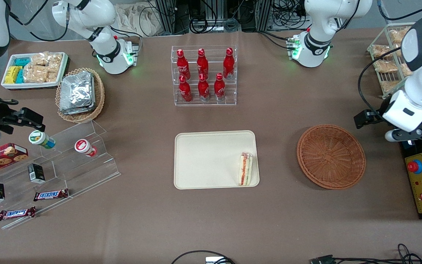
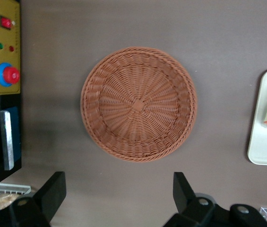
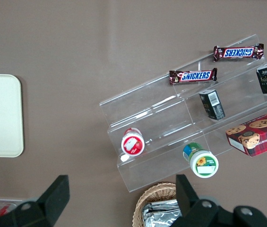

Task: Place sandwich from basket to tray

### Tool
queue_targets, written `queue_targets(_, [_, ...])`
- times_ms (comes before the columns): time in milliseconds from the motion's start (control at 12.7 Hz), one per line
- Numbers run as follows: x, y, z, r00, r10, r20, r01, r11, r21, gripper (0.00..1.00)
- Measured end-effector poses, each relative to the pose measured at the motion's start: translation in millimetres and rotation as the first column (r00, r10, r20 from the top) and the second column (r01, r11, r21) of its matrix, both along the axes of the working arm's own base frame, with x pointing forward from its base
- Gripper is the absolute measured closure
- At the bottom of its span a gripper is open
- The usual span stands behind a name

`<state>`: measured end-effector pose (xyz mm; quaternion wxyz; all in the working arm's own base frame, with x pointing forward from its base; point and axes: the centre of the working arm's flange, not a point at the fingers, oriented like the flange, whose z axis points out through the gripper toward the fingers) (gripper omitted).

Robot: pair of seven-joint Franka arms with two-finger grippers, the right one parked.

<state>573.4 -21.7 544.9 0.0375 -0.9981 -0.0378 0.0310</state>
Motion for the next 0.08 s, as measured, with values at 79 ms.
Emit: queue_targets(79, [3.6,7.1,5.3,1.000,-0.014,0.004,0.014,1.000,-0.008,0.00])
